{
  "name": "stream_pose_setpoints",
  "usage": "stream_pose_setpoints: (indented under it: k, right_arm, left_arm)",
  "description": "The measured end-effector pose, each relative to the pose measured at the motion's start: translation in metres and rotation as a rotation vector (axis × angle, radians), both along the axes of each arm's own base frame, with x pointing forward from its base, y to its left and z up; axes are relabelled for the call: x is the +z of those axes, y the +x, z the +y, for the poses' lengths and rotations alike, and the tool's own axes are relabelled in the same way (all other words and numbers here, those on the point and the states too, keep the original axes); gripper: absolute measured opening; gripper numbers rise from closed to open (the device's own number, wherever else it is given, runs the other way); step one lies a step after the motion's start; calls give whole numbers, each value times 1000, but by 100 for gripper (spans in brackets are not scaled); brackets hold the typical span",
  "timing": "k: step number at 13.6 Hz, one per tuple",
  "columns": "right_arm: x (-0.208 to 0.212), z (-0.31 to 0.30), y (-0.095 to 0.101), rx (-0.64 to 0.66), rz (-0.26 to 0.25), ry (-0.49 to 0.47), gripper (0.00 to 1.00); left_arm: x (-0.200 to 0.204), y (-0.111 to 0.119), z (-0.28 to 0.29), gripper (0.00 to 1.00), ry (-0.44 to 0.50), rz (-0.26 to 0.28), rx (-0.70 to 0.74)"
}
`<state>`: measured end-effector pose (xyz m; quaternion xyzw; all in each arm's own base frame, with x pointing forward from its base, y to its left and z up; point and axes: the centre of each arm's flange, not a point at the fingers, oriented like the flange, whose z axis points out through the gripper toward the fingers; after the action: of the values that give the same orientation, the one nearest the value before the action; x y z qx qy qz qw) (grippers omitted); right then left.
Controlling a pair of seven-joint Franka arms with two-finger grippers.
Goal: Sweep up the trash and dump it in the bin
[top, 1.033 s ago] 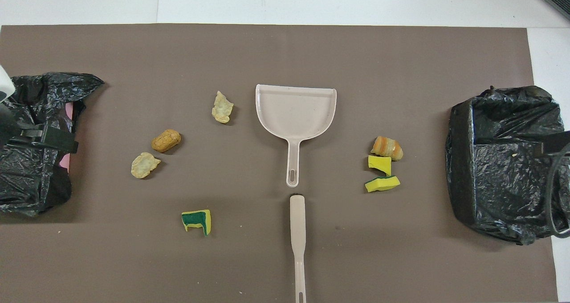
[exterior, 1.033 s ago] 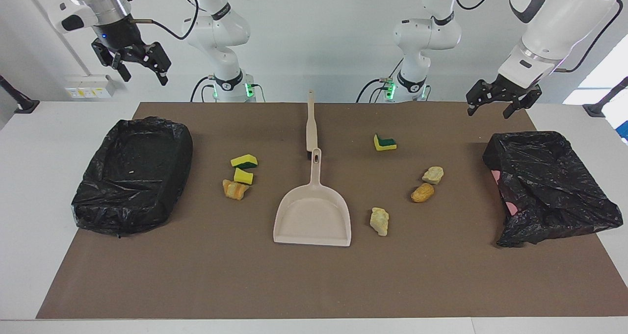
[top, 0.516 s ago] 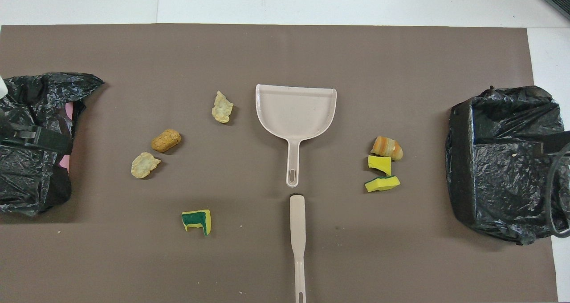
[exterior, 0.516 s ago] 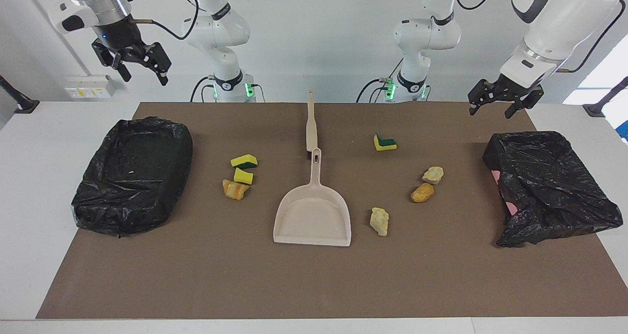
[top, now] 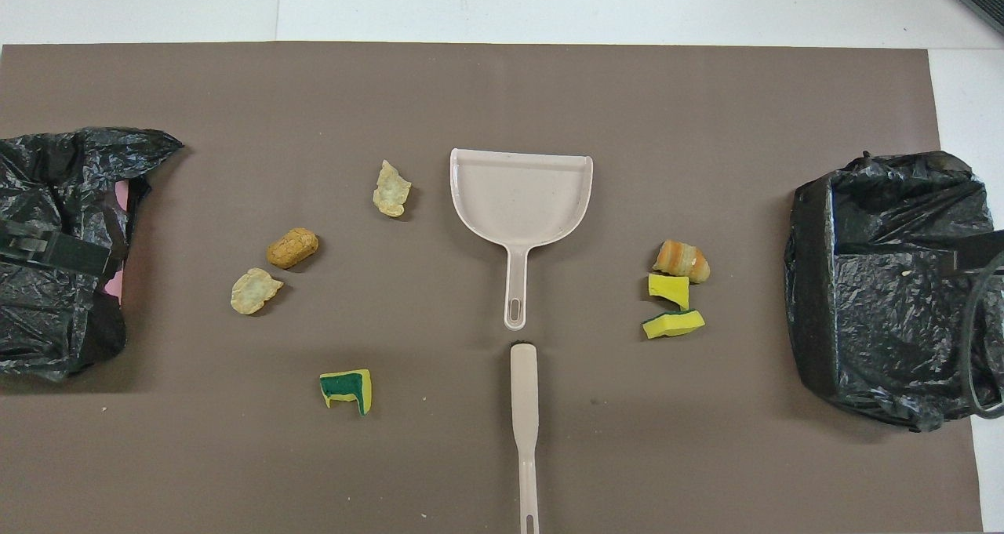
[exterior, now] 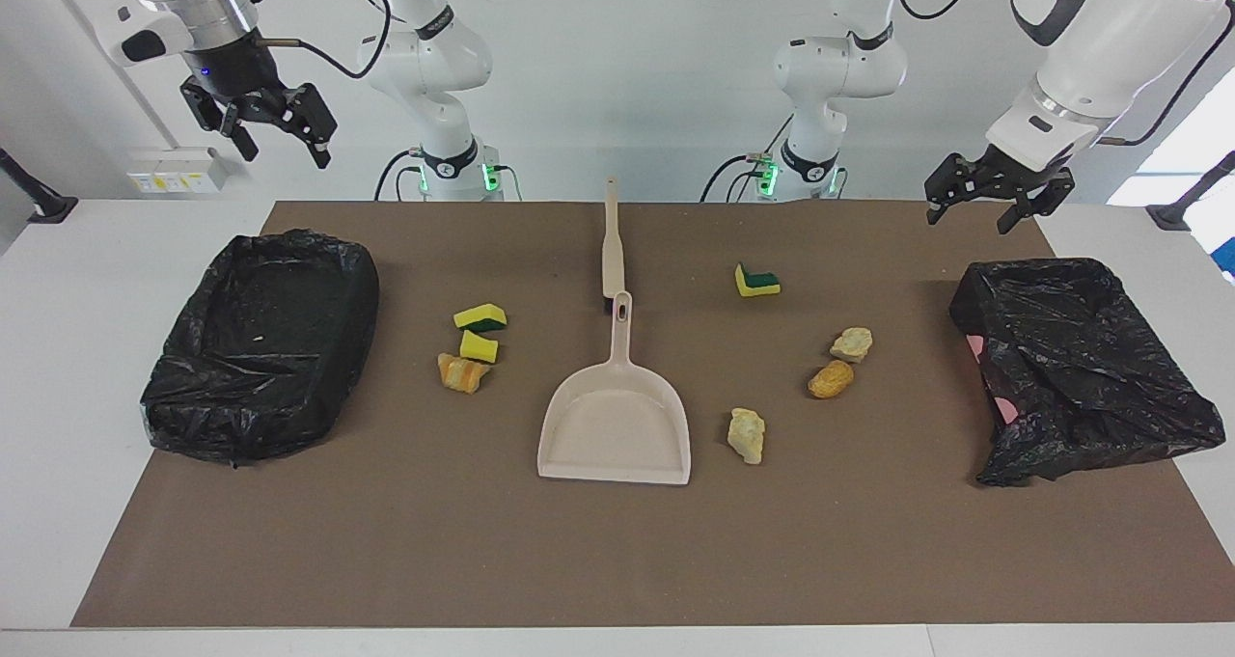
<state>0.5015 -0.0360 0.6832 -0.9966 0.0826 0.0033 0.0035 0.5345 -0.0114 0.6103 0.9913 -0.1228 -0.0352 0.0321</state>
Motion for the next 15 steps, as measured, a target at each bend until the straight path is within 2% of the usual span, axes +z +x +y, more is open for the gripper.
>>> stream_pose_setpoints:
  k: [4, 9, 13, 15]
  right_arm:
    - [1, 2, 0, 5, -1, 0, 100]
    - [3, 10, -2, 28, -7, 0, 100]
    - [4, 10, -2, 30, -8, 0, 100]
    - [4, 10, -2, 30, -8, 0, 100]
  left_arm:
    - [-12, 0, -12, 100, -65, 28, -48]
    - [-60, -4, -55, 100, -117, 86, -121]
    - [-98, -20, -116, 100, -129, 100, -165]
    - [-122, -37, -150, 100, -125, 101, -178]
